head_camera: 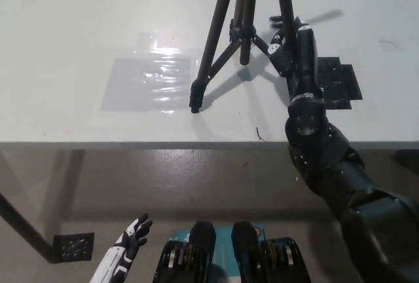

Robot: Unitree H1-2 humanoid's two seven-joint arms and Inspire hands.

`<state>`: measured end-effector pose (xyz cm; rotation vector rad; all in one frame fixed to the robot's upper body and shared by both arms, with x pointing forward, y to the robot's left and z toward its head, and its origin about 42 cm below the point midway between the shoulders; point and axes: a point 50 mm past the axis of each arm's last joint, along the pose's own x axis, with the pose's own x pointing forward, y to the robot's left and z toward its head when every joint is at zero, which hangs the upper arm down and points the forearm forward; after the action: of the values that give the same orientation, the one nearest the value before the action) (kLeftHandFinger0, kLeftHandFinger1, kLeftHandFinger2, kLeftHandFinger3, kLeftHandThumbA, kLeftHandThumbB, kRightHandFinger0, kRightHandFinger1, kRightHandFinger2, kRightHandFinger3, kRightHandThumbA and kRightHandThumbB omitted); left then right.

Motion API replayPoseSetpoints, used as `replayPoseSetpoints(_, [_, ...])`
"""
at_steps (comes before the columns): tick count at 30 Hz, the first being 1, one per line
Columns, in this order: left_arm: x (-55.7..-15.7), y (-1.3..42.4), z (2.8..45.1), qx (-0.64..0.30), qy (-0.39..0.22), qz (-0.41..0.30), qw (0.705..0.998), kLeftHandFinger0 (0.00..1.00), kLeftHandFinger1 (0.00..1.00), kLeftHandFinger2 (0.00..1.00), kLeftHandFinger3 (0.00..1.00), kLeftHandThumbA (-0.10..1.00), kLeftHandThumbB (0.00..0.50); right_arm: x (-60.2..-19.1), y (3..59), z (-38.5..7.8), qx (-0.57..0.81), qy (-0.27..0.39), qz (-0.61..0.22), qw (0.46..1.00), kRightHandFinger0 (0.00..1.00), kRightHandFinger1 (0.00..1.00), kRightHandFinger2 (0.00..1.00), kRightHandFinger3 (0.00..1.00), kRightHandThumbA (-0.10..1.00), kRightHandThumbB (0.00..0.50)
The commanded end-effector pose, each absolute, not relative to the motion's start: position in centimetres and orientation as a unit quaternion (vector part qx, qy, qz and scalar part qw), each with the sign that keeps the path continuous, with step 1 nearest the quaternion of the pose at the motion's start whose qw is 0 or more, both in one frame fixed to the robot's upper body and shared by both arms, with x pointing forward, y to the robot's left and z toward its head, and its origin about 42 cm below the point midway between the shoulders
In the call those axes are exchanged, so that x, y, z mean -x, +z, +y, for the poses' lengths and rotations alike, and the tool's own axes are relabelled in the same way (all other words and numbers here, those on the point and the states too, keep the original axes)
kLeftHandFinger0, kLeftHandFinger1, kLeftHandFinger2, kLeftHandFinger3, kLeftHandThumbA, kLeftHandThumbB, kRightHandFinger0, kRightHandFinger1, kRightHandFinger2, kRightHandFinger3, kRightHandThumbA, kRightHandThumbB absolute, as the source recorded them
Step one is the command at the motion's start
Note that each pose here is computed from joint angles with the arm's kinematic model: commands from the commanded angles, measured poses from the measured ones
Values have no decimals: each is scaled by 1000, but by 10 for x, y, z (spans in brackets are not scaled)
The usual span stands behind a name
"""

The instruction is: A tripod lies near the right hand side of the table and the robot grab a leg of the tripod using its right hand and put it up right.

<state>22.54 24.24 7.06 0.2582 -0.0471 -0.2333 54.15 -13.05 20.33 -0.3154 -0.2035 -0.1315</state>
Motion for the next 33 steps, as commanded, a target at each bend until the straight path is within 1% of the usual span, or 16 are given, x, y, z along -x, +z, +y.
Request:
replayPoseSetpoints(1, [-227,79,245,-134,-122,-51,982,1000,1000,1000,1000,1000,394,-537,175,-156,164,40,-42,985,1000,1000,1000,1000,700,499])
replayPoseSetpoints(2, [-226,78,245,-135,-121,-50,982,1000,1000,1000,1000,1000,395,-540,179,-157,168,66,-35,983,1000,1000,1000,1000,769,500])
replayPoseSetpoints(4, [-226,78,245,-136,-124,-48,982,1000,1000,1000,1000,1000,392,-543,185,-160,164,83,-41,982,1000,1000,1000,1000,824,500])
replayPoseSetpoints(8, [-227,77,245,-140,-130,-50,980,1000,1000,1000,1000,1000,388,-548,198,-165,137,89,-51,985,1000,1000,1000,1000,875,500])
replayPoseSetpoints(9, [-227,77,245,-140,-130,-49,980,1000,1000,1000,1000,1000,399,-549,199,-166,136,90,-52,985,1000,1000,1000,1000,954,500])
replayPoseSetpoints(13, [-222,75,245,-137,-129,-42,981,1000,1000,1000,1000,1000,412,-554,215,-175,47,102,-65,992,1000,1000,1000,1000,866,500])
replayPoseSetpoints(16, [-222,75,244,-137,-129,-41,981,1000,1000,1000,1000,1000,413,-556,239,-182,-20,121,-104,987,1000,1000,1000,1000,838,500])
replayPoseSetpoints(19, [-221,76,246,-140,-129,-38,981,1000,1000,1000,1000,1000,414,-550,268,-188,-42,138,-157,977,1000,1000,1000,1000,874,500])
replayPoseSetpoints(21, [-221,75,246,-140,-127,-35,981,1000,1000,1000,1000,1000,418,-541,304,-195,-45,139,-221,964,1000,1000,1000,1000,910,500])
replayPoseSetpoints(23, [-220,73,247,-138,-124,-35,982,1000,1000,1000,1000,1000,418,-524,347,-200,-76,150,-291,942,1000,1000,1000,1000,839,500])
replayPoseSetpoints(24, [-220,72,247,-137,-123,-34,982,1000,1000,1000,1000,1000,419,-521,355,-200,-80,152,-301,938,1000,1000,1000,1000,829,500])
replayPoseSetpoints(26, [-219,70,247,-138,-125,-33,982,1000,1000,1000,1000,1000,412,-497,400,-207,-61,150,-367,916,1000,1000,1000,1000,835,500])
replayPoseSetpoints(27, [-217,69,247,-138,-125,-30,982,1000,1000,1000,1000,1000,417,-485,419,-212,-59,153,-388,907,1000,1000,1000,1000,800,500])
replayPoseSetpoints(29, [-216,68,248,-138,-125,-27,982,1000,1000,1000,1000,1000,424,-463,449,-221,-47,153,-423,892,1000,1000,1000,1000,786,500])
replayPoseSetpoints(30, [-216,67,248,-138,-124,-26,982,1000,1000,1000,1000,1000,425,-457,456,-223,-43,153,-436,886,1000,1000,1000,1000,784,500])
replayPoseSetpoints(33, [-214,65,247,-139,-124,-23,982,1000,1000,1000,1000,1000,427,-429,479,-236,-3,135,-478,868,1000,1000,1000,1000,871,500])
